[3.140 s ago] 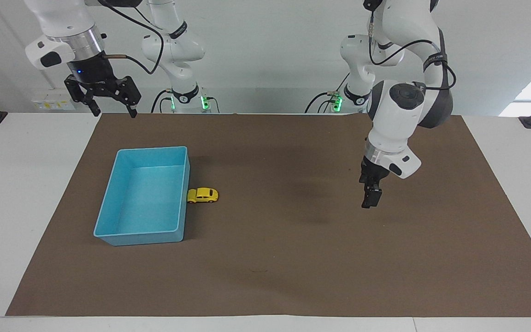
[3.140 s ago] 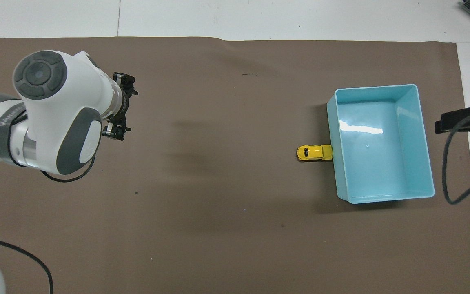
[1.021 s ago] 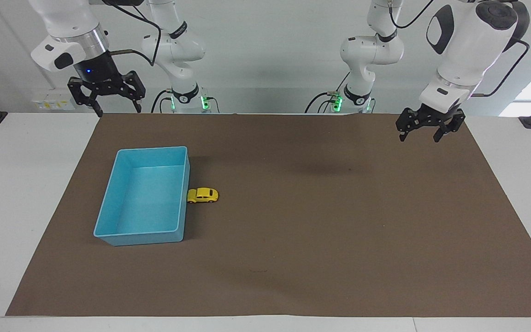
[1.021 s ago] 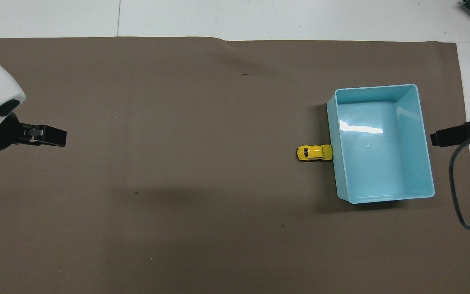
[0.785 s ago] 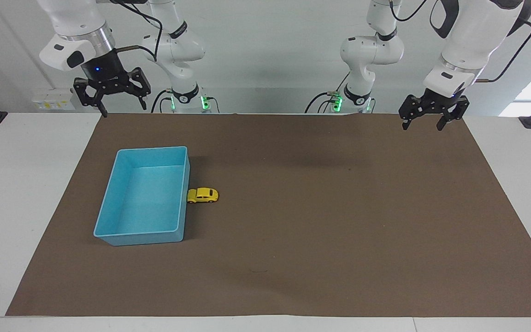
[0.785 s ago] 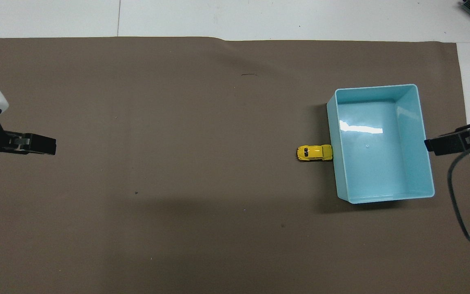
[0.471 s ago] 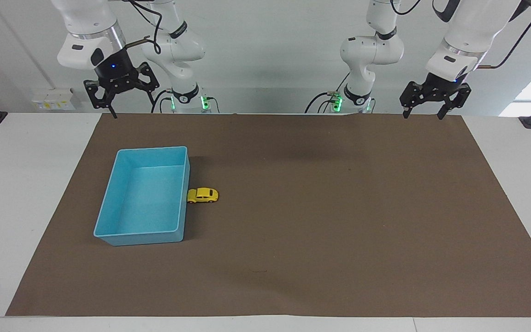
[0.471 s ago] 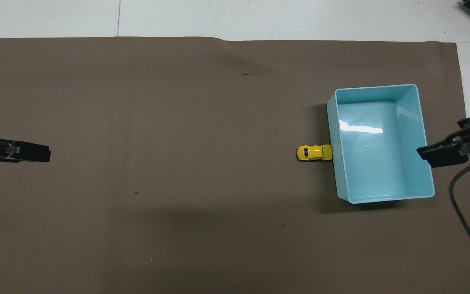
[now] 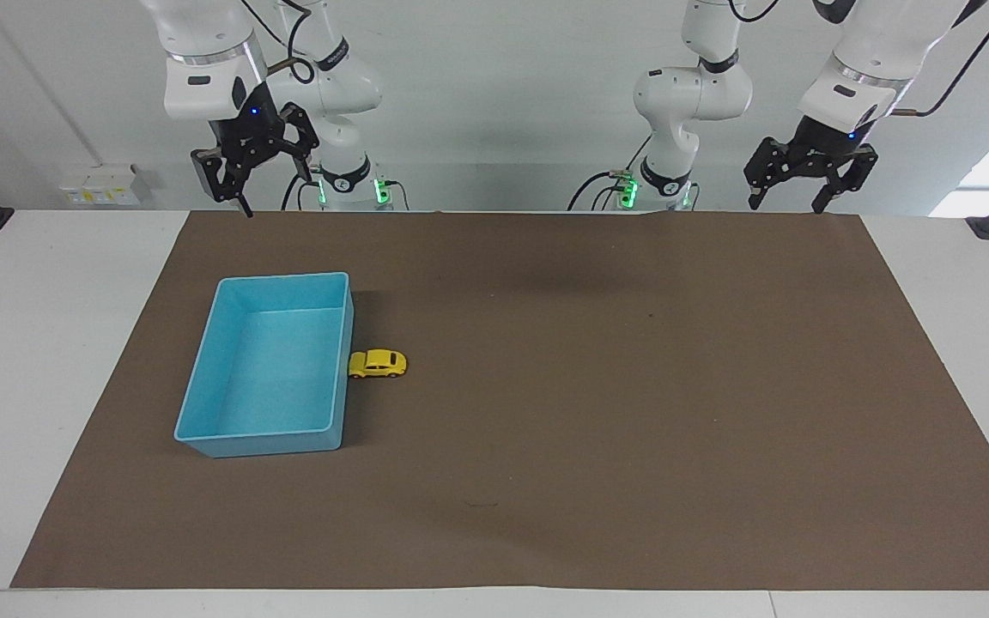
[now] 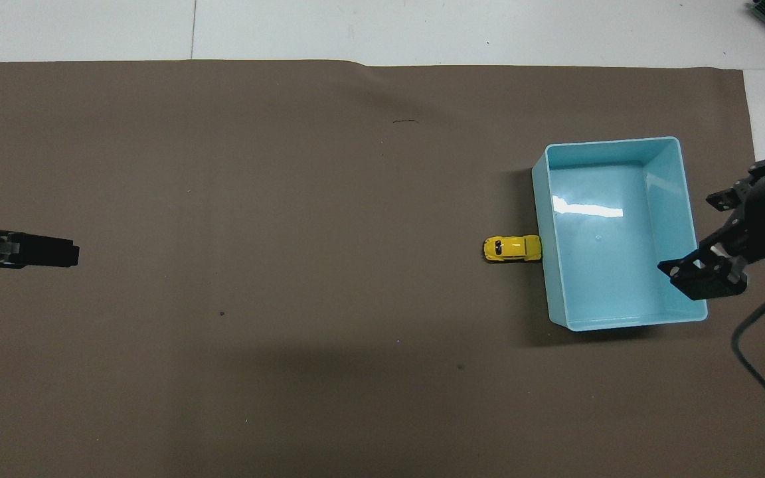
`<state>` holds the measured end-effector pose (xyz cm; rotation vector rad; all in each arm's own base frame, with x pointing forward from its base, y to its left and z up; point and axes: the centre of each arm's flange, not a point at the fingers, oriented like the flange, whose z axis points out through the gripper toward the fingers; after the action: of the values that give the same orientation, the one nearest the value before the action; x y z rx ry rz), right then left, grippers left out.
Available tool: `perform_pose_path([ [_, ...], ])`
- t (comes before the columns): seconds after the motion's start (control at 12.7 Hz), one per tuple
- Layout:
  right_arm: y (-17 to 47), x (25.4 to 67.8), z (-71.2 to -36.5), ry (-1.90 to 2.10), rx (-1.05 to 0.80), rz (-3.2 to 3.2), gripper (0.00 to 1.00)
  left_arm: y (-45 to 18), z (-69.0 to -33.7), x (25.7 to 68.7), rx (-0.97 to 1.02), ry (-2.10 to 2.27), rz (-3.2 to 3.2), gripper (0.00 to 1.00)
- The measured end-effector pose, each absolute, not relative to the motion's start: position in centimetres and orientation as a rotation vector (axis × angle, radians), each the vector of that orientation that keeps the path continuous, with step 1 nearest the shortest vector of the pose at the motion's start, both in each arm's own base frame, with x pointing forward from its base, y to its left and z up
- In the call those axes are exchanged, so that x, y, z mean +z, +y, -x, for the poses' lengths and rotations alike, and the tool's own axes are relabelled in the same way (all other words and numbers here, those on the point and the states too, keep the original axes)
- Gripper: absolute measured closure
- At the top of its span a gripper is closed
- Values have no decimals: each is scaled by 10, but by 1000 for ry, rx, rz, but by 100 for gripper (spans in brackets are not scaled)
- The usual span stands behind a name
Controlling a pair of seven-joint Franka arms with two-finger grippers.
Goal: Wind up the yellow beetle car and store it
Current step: 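Move the right gripper over the light-blue box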
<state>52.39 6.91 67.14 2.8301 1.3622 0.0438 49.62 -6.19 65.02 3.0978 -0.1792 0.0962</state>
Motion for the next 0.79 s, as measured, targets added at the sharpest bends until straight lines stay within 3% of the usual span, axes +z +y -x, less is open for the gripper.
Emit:
perform_pose_path([
  [0.47, 117, 674, -515, 1695, 61, -2635, 0, -63, -497, 676, 106, -187, -3096, 0],
  [0.79, 139, 676, -511, 1944, 86, -2440, 0, -64, -504, 669, 75, -188, -3097, 0],
])
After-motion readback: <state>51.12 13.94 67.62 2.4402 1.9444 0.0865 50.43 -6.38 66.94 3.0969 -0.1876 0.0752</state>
